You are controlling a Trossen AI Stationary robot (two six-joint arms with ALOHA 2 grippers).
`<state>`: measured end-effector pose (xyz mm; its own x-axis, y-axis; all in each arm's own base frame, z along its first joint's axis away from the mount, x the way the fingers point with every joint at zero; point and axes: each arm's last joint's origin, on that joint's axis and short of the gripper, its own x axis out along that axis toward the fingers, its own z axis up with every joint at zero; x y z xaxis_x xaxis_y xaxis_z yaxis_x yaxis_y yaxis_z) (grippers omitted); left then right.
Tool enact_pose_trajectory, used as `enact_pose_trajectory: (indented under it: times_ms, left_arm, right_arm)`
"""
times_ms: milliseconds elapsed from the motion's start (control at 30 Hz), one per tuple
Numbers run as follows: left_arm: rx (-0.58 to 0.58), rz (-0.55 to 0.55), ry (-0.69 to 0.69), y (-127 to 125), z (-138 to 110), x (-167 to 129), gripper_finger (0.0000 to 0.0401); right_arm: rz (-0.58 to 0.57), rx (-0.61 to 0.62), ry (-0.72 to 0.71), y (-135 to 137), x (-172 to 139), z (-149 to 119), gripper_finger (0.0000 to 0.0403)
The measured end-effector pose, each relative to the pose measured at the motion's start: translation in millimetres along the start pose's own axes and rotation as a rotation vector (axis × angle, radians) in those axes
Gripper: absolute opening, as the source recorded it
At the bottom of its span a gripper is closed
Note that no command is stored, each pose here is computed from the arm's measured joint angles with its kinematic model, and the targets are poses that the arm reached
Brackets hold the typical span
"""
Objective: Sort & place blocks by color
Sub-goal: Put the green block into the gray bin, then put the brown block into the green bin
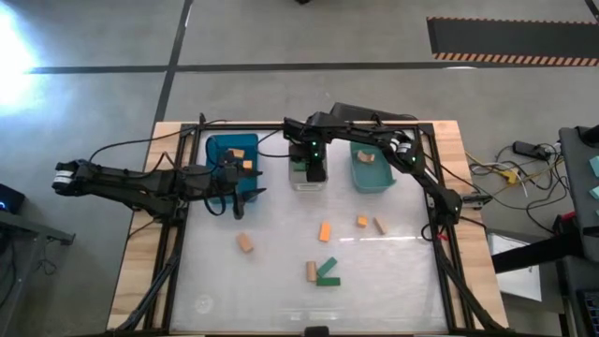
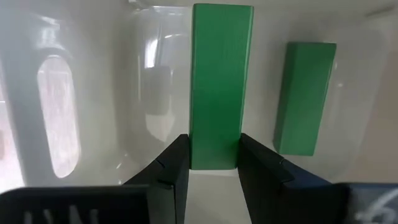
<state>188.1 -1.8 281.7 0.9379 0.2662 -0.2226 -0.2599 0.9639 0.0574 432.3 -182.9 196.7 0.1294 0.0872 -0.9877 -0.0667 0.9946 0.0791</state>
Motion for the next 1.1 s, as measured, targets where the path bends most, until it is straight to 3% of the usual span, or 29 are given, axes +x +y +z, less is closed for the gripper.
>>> enact_pose_trajectory:
  times_ms: [500,733,967,1100]
  left_arm:
    - [0.001,0.0,0.001,0,0,0,0.0207]
    - [0.001,0.0,0.001,0,0,0,0.0207]
    - [0.0,0.0,0.001,0,0,0,0.0207]
    - [0.0,0.0,0.001,0,0,0,0.0207]
  right_arm:
    - [-0.001,0.03,-0.002,-1,2,1,0.0167]
    - [0.001,0.129,0.004,3,-15,1,0.0169]
    - [0.003,0.247,-0.019,36,-54,0,0.0152]
    - [0.005,0.248,-0.056,69,-76,3,0.0142]
